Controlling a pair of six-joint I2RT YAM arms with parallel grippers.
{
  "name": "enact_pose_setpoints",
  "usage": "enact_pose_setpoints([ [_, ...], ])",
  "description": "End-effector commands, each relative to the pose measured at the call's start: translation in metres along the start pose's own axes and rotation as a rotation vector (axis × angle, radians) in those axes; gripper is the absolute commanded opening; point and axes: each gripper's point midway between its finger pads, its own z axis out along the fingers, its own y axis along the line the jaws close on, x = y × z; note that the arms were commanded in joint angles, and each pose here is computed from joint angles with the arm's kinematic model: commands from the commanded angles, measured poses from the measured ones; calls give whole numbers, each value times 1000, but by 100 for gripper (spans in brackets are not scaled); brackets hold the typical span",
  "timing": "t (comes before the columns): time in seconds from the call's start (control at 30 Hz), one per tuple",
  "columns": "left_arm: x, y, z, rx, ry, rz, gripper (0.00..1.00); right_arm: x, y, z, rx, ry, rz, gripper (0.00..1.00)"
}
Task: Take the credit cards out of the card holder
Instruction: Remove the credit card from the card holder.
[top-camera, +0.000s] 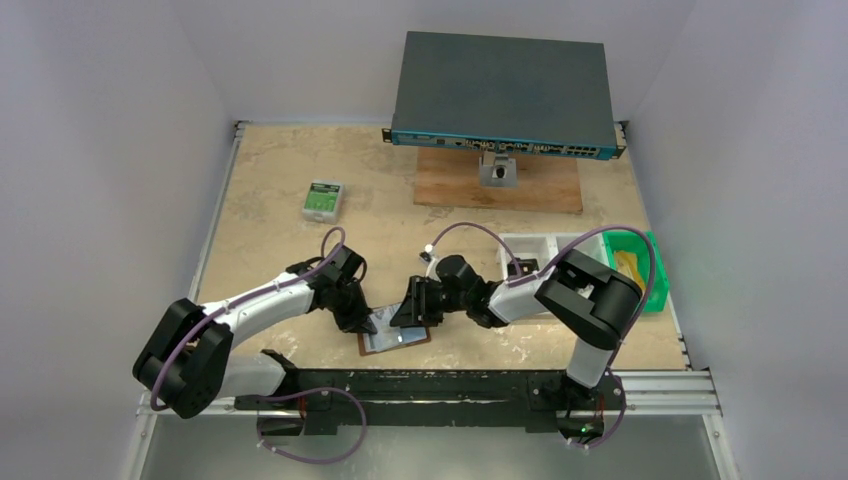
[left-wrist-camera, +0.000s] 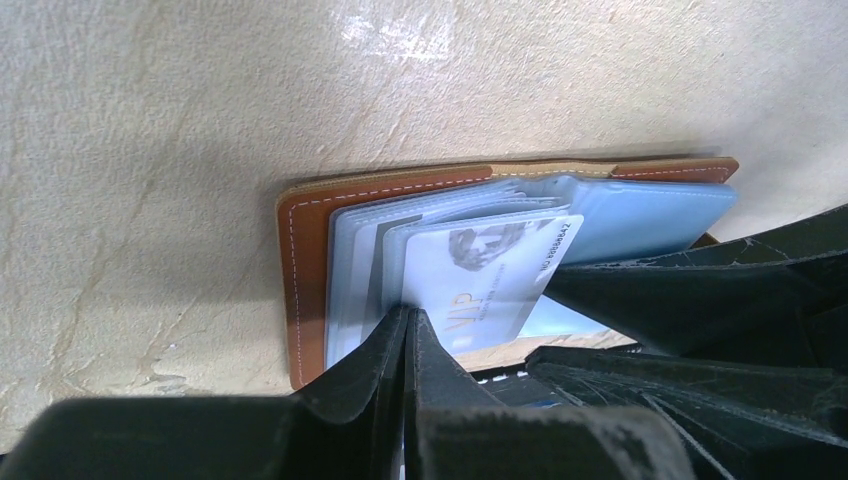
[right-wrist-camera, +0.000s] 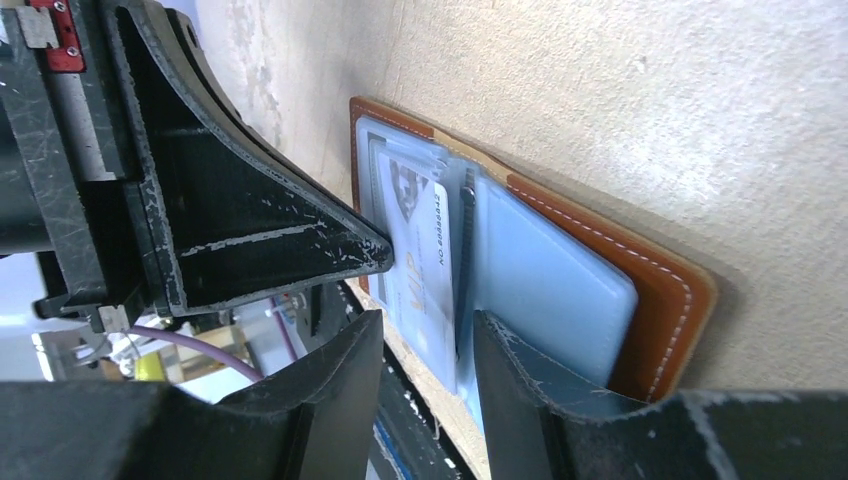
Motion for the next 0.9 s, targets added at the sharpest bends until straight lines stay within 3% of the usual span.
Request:
enact_pose_setpoints([
  [0.0, -4, 49, 16, -197, -54, -12, 0, -2, 14, -5, -101, -6, 24, 39],
  [0.2, -4, 47, 16, -189, -52, -9, 0, 1, 8, 0, -110, 7, 53, 32],
  [0.5, -3, 48, 17, -186, -52, -7, 0, -2, -10, 3, -2, -6, 45, 31],
  [0.87, -4, 47, 18, -182, -50, 0, 0, -1, -5, 4, -36, -2, 59, 0],
])
